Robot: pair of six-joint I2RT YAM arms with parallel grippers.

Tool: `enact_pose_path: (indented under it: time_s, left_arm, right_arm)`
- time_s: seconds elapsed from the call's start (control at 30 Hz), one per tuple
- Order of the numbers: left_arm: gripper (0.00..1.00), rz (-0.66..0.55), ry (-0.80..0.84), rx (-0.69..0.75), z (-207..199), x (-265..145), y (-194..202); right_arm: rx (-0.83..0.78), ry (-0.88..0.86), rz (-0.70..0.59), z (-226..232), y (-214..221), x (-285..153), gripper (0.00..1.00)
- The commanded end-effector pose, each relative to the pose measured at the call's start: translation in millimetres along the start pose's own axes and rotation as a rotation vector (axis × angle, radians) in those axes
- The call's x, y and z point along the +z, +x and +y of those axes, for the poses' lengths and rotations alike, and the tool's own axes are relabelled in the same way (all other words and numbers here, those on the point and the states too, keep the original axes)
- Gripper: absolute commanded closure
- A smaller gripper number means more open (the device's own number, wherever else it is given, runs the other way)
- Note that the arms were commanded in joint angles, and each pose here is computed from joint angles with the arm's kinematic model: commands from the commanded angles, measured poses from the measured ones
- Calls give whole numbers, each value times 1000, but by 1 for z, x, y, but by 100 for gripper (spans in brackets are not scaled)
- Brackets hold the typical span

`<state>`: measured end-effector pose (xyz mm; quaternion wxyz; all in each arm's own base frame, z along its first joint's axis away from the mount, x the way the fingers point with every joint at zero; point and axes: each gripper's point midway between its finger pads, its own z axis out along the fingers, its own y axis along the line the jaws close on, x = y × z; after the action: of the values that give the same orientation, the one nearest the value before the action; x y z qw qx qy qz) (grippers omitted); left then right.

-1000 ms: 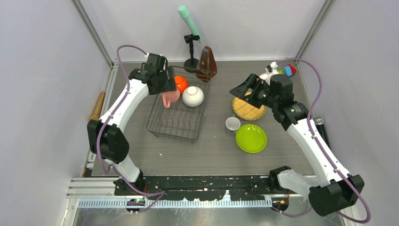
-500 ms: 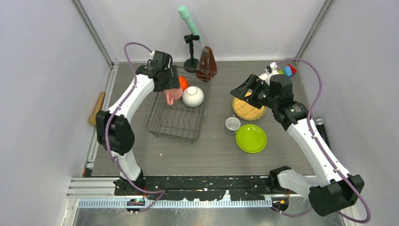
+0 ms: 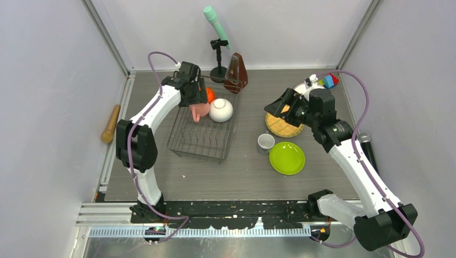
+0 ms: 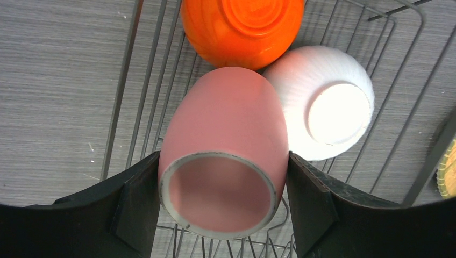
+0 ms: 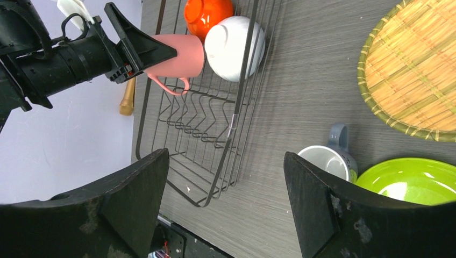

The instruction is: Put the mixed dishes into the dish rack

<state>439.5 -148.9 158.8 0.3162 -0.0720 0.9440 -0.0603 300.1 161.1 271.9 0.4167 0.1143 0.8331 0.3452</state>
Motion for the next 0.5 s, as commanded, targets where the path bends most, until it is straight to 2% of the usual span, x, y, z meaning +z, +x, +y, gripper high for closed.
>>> enact_pose_path:
  time_s: [0.0, 0.27, 0.47]
  left_arm:
    - [100, -73, 13, -24, -7, 13, -14]
    - [100, -20, -46, -16, 4, 34, 7]
    - [100, -37, -121, -2, 13, 37, 13]
  right_arm:
    - [-24, -18, -43, 3, -5, -5, 16]
    - [-17, 117, 7, -34, 17, -4, 16]
    - [6, 242, 51, -64, 32, 0, 14]
